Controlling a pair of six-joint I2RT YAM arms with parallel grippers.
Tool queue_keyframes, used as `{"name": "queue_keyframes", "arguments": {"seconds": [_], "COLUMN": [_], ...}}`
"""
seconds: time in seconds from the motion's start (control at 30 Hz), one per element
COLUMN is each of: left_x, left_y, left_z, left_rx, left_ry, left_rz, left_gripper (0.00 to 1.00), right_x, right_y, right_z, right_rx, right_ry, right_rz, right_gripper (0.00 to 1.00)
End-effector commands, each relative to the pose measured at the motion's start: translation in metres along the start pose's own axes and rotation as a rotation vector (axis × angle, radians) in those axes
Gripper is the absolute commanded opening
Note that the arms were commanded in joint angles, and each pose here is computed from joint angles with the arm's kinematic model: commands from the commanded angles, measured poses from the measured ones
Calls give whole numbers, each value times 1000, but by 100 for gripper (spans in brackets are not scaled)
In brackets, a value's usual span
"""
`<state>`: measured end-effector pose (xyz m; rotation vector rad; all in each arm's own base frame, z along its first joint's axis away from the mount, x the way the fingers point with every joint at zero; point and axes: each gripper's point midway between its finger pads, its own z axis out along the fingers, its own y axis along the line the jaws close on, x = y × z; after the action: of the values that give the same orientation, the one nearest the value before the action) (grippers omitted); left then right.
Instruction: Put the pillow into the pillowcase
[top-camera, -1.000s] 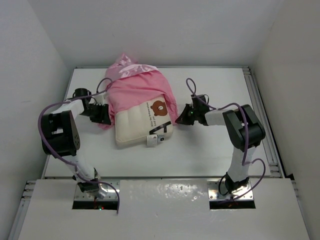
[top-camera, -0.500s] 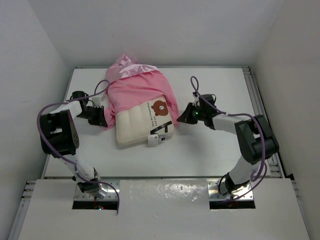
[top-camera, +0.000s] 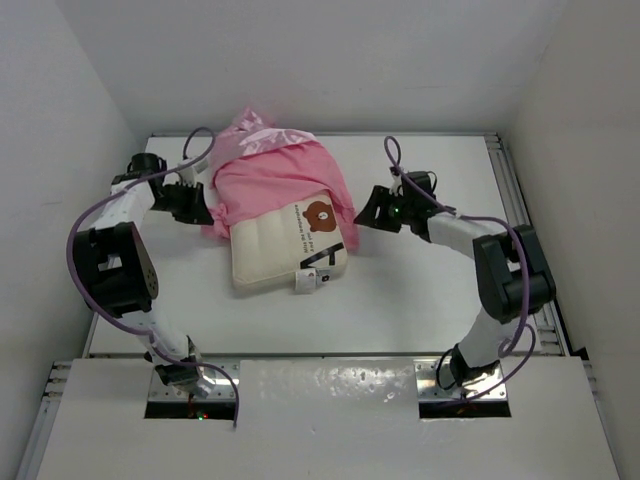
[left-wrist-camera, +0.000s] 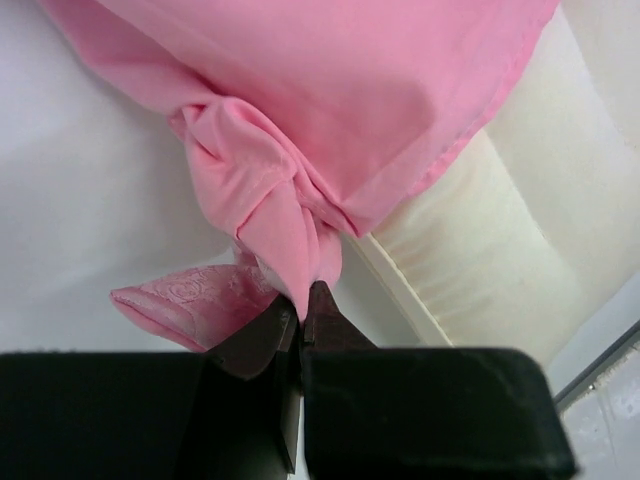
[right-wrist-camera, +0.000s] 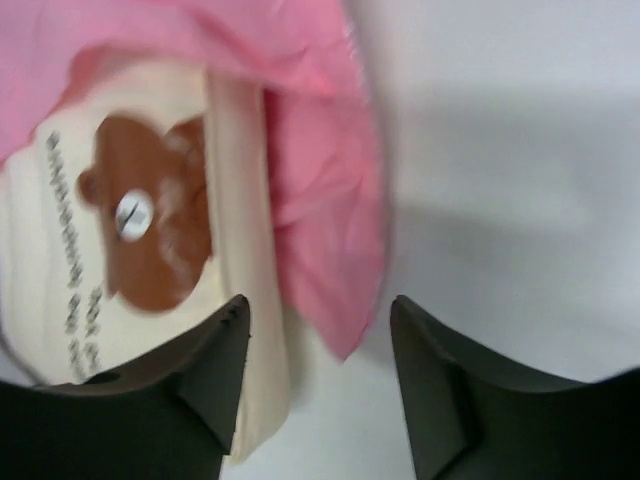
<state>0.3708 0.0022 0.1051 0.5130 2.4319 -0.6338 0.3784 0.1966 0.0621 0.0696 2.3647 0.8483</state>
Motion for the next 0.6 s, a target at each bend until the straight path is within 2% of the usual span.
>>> {"name": "queue_keyframes", "arguments": {"seconds": [0.0,0.07,0.2,0.33,0.47,0.5,0.57], "left_x": [8,12,17,16,12,12,10], "left_y": [-8,-10,-12,-12,-13,-15,-16], "left_z": [3,6,9,9,8,9,9], "left_rx": [26,32,32,26,21,30,38], "left_ry": [11,16,22,15,-3,-6,-11], "left_rz": [8,-2,-15,-25,-27,-30,-37], "left_gripper": [0,0,0,0,0,0,0], "right_x": [-22,-26,-17,16,52,48,65], "right_y": [-30,-37,-42,-34,-15,-7,-3], "right_z": [19,41,69,81,77,78,72], "right_rx": [152,163,146,78,-22,-62,-113], "right_ry": [-14,21,111,204,250,224,249], "right_rz": [-46,-43,-18,32,61,95,192], "right_gripper": [59,63,63,56,36,22,0]}}
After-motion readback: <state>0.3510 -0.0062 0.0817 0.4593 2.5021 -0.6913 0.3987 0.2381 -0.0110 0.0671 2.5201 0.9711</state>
